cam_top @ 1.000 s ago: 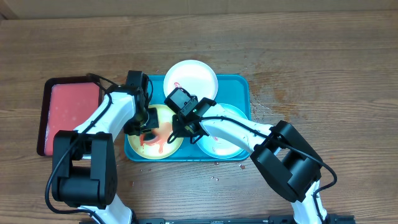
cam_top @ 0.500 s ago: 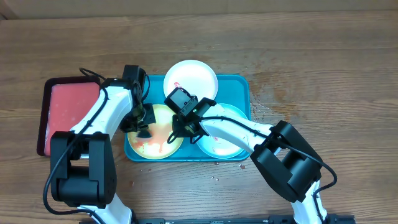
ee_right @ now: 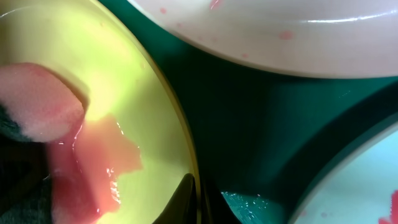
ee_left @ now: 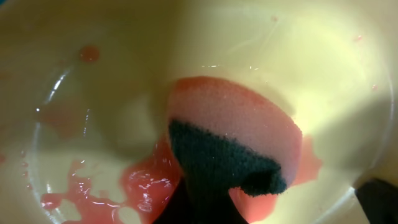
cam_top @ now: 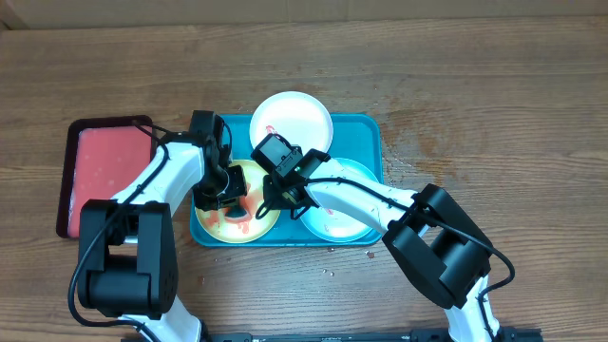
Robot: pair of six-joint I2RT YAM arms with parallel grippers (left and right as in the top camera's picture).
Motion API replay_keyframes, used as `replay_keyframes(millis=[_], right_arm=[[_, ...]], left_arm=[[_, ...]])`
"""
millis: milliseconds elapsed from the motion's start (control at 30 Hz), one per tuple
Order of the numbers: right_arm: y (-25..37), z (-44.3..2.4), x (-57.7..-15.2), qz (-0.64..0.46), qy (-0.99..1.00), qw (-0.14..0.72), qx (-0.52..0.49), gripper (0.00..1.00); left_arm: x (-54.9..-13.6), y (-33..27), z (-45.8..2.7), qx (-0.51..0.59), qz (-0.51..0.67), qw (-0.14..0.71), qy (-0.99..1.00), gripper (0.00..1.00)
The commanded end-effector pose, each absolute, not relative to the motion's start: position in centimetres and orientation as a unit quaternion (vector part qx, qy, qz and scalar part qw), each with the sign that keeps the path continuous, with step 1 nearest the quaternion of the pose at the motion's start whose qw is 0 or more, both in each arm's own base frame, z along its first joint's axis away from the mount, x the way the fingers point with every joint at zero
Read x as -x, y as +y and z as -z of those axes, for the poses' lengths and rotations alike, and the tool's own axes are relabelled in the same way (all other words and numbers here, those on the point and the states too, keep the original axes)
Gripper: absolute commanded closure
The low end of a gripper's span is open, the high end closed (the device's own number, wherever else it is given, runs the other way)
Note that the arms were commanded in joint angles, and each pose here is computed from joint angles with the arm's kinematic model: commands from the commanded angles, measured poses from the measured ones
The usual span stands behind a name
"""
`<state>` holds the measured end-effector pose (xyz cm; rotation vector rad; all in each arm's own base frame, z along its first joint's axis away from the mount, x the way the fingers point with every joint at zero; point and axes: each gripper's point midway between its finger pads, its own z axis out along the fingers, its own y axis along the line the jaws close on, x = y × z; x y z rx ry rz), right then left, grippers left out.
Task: Clean dirty plates on tray and stack at the side
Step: 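Scrub the yellow plate with the sponge in the left gripper, then lift the yellow plate with the right gripper and place it right of the tray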
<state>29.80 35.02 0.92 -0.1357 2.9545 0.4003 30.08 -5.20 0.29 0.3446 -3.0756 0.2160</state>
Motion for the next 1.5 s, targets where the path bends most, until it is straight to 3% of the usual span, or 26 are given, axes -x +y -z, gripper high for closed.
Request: replay_keyframes(millis=[0,233,533,700,800,967,1200,1467], right_arm=[[34.4,-0.4,-29.6,-0.123,0.988,0.076,0.05,0.96],[34.4,-0.5,-29.7,-0.123,0.988,0.076,0.05,0.96],[34.4,-0.5,-29.7,-0.124,0.988,0.076,0.05,0.96],[35.0,-1.8,-30.2,-0.128,0.985,0.086,0.077,0.96],[36.0,-4.1,-31.1,-0.139,0.981,0.104,0.09,0.96],[36.9,-7.4,-32.3,-0.148,0.974,0.133,0.108,0.96],[33.5,-12.2,-35.7,-0.034,0.971,0.217,0.09,0.96],[31.4,-18.2,-37.5,0.111,0.924,0.314,0.188,0.96]], left_arm=[[-26.8,-0.3,1.9,-0.135,0.076,0.046,-0.987,0.96],[-24.7,4.4,0.5,-0.161,0.219,0.054,-0.961,0.96],[-27.2,5.5,-1.6,-0.162,0.251,0.019,-0.954,0.96],[-32.2,4.3,-6.6,-0.189,0.209,-0.043,-0.959,0.96],[-35.3,2.3,-10.3,-0.21,0.12,-0.09,-0.966,0.96],[-37.0,1.7,-14.9,-0.234,0.022,-0.141,-0.962,0.96],[-33.6,8.6,-16.6,-0.343,0.001,-0.124,-0.931,0.96],[-30.1,15.1,-16.2,-0.469,-0.044,-0.102,-0.876,0.96]])
